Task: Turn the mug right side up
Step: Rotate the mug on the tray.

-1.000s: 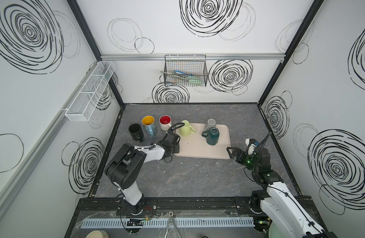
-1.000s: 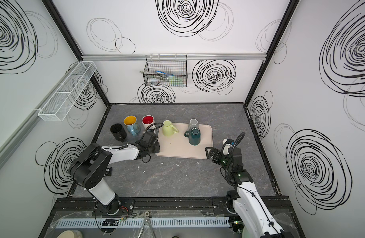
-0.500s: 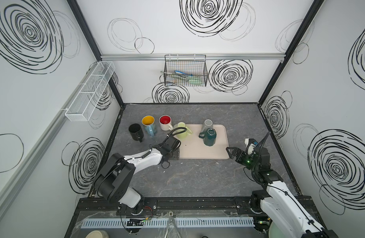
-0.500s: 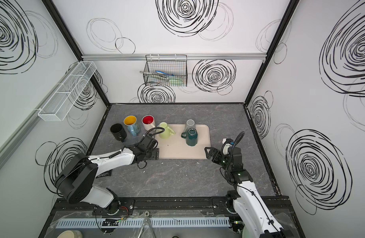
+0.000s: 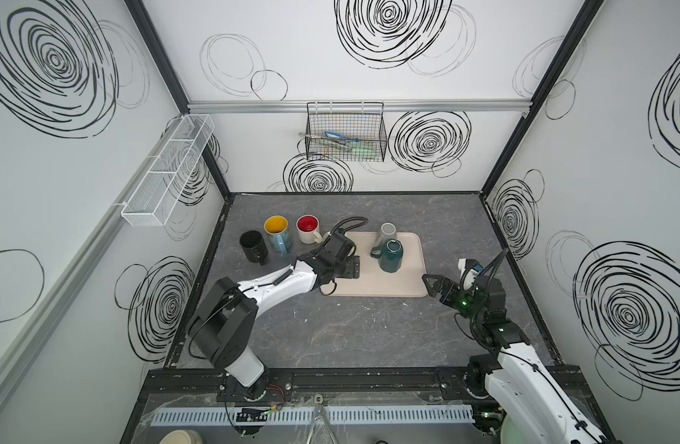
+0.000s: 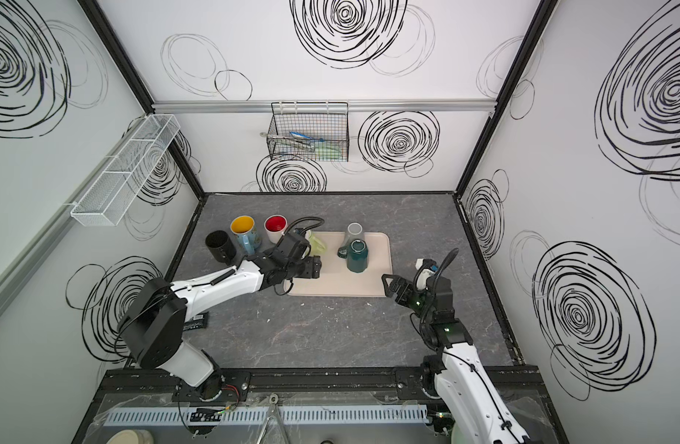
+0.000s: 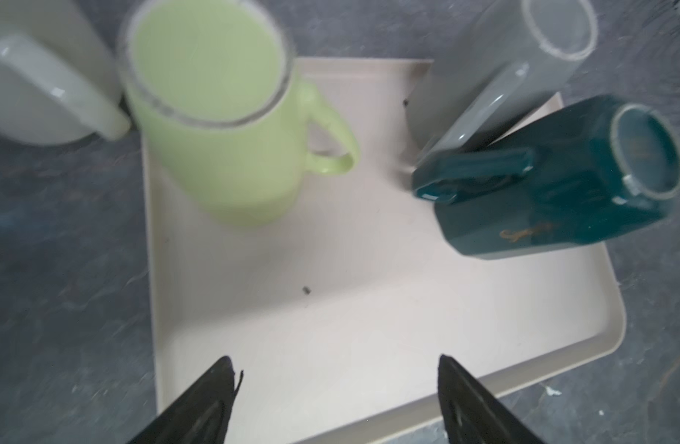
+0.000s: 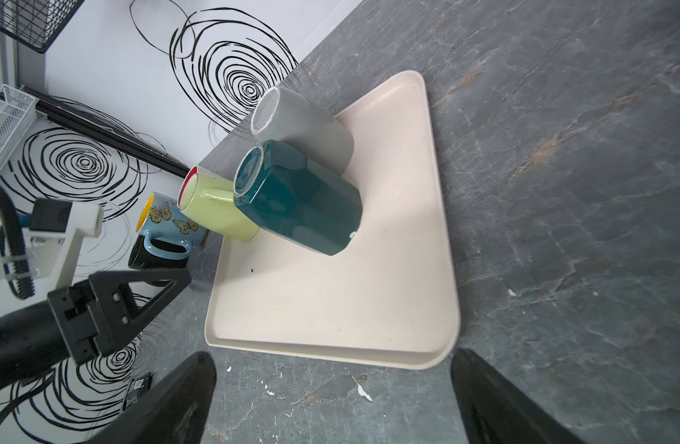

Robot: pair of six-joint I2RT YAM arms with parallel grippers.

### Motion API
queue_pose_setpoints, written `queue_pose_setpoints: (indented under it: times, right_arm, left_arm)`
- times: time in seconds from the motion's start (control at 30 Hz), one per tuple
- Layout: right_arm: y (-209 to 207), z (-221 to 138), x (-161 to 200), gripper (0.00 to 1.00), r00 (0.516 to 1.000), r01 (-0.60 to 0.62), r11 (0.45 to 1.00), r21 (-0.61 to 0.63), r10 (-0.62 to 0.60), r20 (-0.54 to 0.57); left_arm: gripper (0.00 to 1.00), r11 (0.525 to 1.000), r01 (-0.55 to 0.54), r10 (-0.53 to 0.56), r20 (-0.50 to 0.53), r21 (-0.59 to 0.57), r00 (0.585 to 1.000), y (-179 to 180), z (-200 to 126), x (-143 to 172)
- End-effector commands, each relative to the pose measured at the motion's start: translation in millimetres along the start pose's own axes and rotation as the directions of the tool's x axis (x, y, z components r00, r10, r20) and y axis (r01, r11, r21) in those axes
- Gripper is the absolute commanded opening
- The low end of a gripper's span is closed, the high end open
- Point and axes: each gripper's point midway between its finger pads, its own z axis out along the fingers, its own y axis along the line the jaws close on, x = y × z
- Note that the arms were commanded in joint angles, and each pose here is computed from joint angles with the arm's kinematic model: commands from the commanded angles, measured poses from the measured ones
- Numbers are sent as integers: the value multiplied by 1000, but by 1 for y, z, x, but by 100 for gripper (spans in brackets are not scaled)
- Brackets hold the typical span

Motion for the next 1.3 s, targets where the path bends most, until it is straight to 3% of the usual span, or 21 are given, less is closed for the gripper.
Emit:
queue_pose_setpoints:
  times: [0.0, 0.27, 0.47, 0.7, 0.9, 1.13, 1.27]
  right_arm:
    - [-2, -1, 3, 100, 1000, -2, 1000, -3, 2, -1]
    - [0, -2, 8, 100, 1000, -3, 1000, -14, 2, -23]
    - [-6, -1, 15, 100, 999, -12, 1000, -9, 11, -37]
    - [-5, -1, 18, 100, 999, -18, 1000, -17, 17, -48]
    - [-9, -2, 19, 100, 999, -21, 1000, 11, 22, -50]
    - [-11, -4, 16, 100, 999, -27, 999, 31, 28, -39]
    - [-13, -4, 17, 100, 999, -30, 999, 44, 32, -39]
  left_arm:
    - [86, 984, -158, 154, 52, 80, 987, -44, 6, -26]
    - [87, 918, -380, 371, 89, 116, 924, -99, 29, -38]
    - [88, 865, -498, 489, 125, 53, 863, -102, 39, -42]
    - [92, 836, -548, 534, 190, 30, 824, -106, 40, -57]
    - [93, 812, -576, 559, 158, 92, 814, -109, 60, -53]
    - [94, 837, -515, 496, 144, 185, 856, -105, 73, -51]
    - [95, 825, -521, 506, 125, 218, 854, -110, 79, -42]
